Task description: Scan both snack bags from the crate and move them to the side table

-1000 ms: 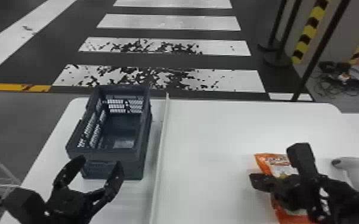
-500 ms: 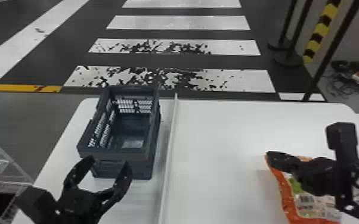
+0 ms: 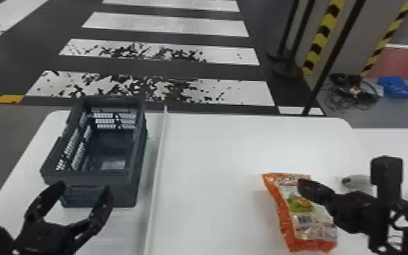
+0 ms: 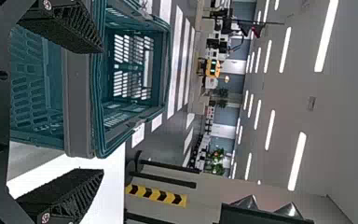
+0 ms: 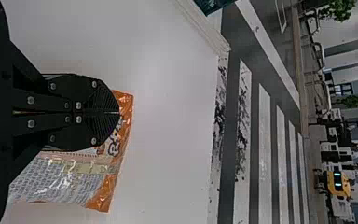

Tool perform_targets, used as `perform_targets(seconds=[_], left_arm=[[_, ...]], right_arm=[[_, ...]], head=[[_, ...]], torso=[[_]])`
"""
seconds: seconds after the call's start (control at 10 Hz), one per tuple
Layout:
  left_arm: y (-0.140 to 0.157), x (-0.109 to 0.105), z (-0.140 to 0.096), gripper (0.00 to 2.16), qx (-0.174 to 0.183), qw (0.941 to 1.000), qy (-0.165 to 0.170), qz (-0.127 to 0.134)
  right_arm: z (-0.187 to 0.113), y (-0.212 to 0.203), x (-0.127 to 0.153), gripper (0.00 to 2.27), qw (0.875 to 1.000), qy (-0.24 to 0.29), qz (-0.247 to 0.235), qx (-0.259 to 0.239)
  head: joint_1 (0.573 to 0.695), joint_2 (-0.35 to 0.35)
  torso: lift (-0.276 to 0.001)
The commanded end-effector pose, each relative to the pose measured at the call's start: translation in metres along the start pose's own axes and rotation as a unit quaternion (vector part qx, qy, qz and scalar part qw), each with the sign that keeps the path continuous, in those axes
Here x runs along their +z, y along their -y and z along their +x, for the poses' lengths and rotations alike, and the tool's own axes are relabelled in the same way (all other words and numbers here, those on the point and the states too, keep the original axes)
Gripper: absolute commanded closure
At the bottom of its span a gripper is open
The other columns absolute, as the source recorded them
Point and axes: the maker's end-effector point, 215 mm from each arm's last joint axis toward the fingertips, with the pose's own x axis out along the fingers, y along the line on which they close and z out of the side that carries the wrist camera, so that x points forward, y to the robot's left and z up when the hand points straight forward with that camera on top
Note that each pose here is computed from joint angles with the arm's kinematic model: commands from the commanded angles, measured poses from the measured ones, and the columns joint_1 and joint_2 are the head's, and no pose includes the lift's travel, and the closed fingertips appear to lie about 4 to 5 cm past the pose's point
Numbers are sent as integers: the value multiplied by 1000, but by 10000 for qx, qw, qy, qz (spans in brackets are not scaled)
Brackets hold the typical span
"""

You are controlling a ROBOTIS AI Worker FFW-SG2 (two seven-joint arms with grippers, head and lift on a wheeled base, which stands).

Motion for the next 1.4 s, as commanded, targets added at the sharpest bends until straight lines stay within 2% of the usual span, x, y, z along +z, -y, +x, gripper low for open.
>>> perform_targets(seconds=[0.0, 0.4, 0.7, 1.3], left_arm=[[0, 0, 0, 83, 3, 10000, 1, -4], [-1, -2, -1, 83, 7, 10000, -22, -6], [-1, -3, -1, 83, 10, 10000, -29, -6], [-1, -4, -1, 83, 20, 10000, -33, -19]], right_arm=[[-1, -7, -6, 2253, 10000, 38, 35, 38], [-5, 1, -12, 2253, 9999, 107, -70, -58], [-3, 13, -32, 2253, 9999, -23, 10, -146], [7, 5, -54, 2253, 9999, -77, 71, -30]], head=[[695, -86], [695, -75], [695, -98], [695, -103]], torso=[[-99], [-99], [-99], [-99]])
